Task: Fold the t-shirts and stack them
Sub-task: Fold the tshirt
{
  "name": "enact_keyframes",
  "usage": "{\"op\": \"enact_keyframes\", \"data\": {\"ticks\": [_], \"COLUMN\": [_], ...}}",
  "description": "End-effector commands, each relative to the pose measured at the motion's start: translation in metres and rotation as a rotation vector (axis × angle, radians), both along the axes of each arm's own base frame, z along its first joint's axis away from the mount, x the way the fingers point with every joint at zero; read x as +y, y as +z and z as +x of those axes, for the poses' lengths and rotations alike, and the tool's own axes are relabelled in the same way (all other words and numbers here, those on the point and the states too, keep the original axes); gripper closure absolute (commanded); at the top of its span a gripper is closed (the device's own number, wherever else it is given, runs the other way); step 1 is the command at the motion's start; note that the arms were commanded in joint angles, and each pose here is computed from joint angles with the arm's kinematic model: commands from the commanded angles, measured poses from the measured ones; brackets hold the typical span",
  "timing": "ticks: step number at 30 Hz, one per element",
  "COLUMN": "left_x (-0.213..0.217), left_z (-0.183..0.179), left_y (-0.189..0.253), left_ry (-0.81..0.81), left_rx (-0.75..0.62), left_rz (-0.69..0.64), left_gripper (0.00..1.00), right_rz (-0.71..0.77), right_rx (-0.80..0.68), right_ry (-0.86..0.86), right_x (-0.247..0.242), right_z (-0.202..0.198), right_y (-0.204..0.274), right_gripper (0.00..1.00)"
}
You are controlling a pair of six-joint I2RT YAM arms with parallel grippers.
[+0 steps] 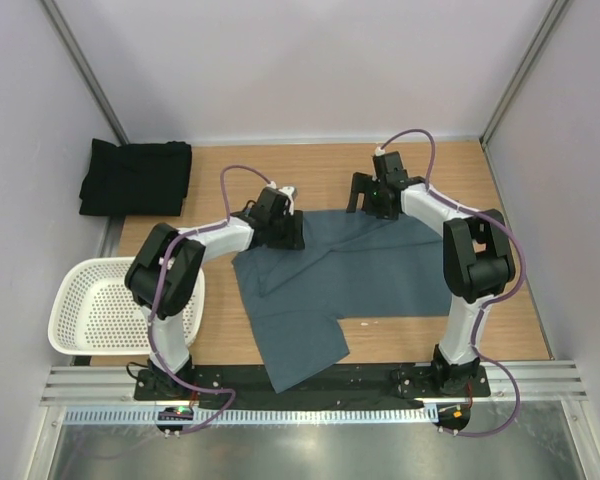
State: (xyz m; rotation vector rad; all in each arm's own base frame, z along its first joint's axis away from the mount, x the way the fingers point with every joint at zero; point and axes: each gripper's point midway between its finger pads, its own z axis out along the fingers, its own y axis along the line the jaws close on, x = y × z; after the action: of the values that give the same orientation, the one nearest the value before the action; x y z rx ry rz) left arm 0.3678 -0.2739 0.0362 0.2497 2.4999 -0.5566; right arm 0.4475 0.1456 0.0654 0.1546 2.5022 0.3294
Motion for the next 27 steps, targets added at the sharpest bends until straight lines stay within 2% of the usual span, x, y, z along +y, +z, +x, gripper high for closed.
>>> {"op": "enact_keyframes", "data": {"ticks": [1,4,9,11,19,27], "left_x": [-0.013,-0.014,-0.02,-0.021,-0.023,-0.037], "left_z": [0.002,-0.001,-0.002,-0.003,-0.022,-0.07], "left_y": [0.016,0.011,0.015,0.018,0.044,0.037], "left_ry": [-0.021,-0.037,-0.056,-0.059,-0.108,-0.248], "left_rx": [-0.057,-0.045,-0.051,-0.05,-0.106,-0.108], "left_rz": [-0.093,-0.096,-0.127,-0.139,-0.154,-0.125], "left_gripper": [0.49,0.51,0.65,0.75,0.9,0.95], "right_rz": [0.004,0.002,-0.005,-0.005,-0.042,-0.059], "right_rx": [-0.062,-0.055,-0.038,-0.036,-0.018,-0.004], "right_ry": [-0.041,-0.039,-0.036,-0.038,-0.056,-0.054], "right_x": [-0.001,-0.001,0.0,0.001,-0.004,-0.007], "right_z": [0.017,0.017,0.021,0.024,0.028,0.025], "right_y": [0.019,0.016,0.007,0.006,-0.007,-0.013], "right_gripper": [0.07,0.07,0.07,0.07,0.08,0.08]}}
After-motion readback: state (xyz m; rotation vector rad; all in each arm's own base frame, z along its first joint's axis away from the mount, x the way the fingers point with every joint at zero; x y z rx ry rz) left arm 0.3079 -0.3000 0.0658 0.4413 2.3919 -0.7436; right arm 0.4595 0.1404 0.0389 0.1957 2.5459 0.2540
